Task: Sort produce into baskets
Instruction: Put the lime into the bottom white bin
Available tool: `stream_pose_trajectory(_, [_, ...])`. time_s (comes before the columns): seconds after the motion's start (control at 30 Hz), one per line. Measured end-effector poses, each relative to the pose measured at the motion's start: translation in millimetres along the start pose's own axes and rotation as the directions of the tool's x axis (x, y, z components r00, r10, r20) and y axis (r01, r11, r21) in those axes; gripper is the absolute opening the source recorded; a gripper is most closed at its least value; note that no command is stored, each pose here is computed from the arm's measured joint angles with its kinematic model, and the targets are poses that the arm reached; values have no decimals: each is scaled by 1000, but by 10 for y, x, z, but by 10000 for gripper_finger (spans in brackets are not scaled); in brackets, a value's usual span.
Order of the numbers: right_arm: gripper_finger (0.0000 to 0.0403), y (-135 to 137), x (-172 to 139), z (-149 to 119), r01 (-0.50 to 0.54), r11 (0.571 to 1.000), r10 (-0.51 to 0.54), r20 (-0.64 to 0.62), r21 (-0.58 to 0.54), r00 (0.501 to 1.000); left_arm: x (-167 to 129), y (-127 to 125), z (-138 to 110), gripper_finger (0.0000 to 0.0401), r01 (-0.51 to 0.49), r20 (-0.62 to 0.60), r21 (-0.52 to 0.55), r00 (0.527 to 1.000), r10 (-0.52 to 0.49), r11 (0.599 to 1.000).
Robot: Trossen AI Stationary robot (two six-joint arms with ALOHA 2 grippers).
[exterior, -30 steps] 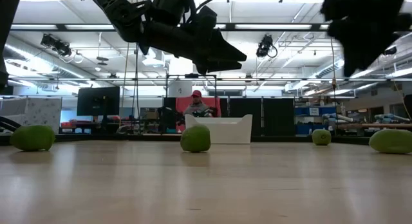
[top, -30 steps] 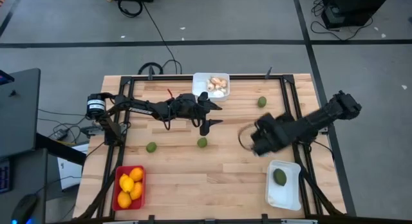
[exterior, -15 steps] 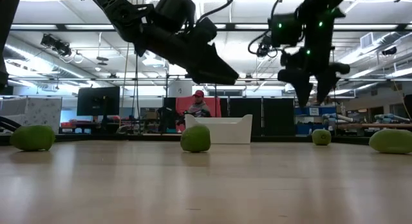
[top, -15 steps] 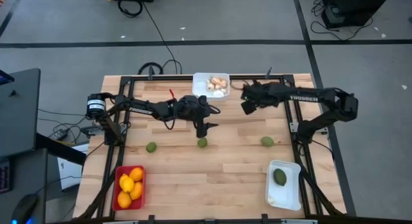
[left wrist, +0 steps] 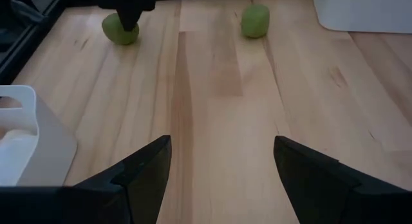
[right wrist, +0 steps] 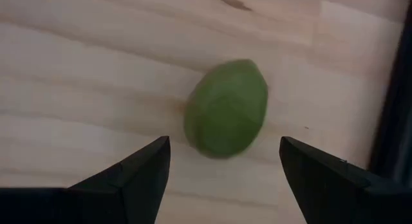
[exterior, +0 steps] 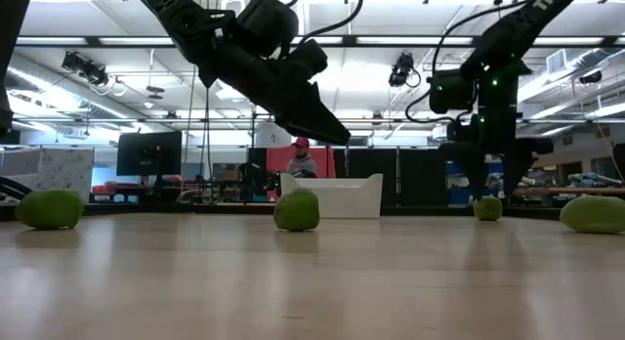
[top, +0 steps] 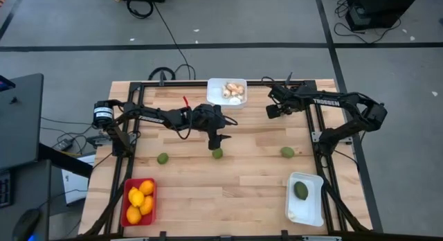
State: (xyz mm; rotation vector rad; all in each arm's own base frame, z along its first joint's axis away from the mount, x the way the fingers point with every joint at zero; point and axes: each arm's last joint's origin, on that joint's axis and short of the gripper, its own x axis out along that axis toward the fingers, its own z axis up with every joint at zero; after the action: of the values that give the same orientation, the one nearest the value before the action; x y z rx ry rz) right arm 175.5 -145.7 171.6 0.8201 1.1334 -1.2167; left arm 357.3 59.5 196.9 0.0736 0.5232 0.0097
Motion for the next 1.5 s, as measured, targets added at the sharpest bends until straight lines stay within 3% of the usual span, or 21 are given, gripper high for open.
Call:
stream_pose_trajectory(0.4, [259, -86, 175, 69, -108, 992, 105, 41, 60, 994, -1, 7, 48, 280, -8, 50, 4, 999, 8, 1000])
stream_pose_trajectory(0.6, [181, -86, 209, 31, -110, 994, 109, 41, 22, 993, -1, 8, 49, 280, -8, 52, -2, 999, 8, 1000])
stream_pose_trajectory(0.73, [140, 36, 180, -18, -144, 986, 150, 65, -85, 987, -1, 8, 53, 280, -7, 55, -26, 998, 8, 1000])
stream_pose_trajectory(0.9, [140, 408, 52, -305, -250, 902, 281, 41, -352, 959, -2, -5, 58, 280, 38, 64, -75, 997, -33, 996])
stream_pose_trajectory(1.1, [143, 818, -180, -873, -168, 785, 330, 172, -596, 928, 64, 7, 30, 280, 20, 78, -177, 997, -6, 984])
stream_pose_trajectory(1.2, [144, 954, -314, -1165, -86, 737, 374, 298, -670, 878, 160, 11, 6, 280, 39, 122, -248, 992, -9, 968])
stream_pose_trajectory(1.3, [145, 1039, -439, -1411, -25, 697, 434, 393, -717, 811, 301, -17, -48, 280, 131, 188, -306, 979, -75, 943])
stream_pose_trajectory(1.5, [147, 1122, -602, -1733, 18, 583, 557, 415, -812, 719, 506, -94, -150, 280, 247, 269, -375, 951, -150, 894])
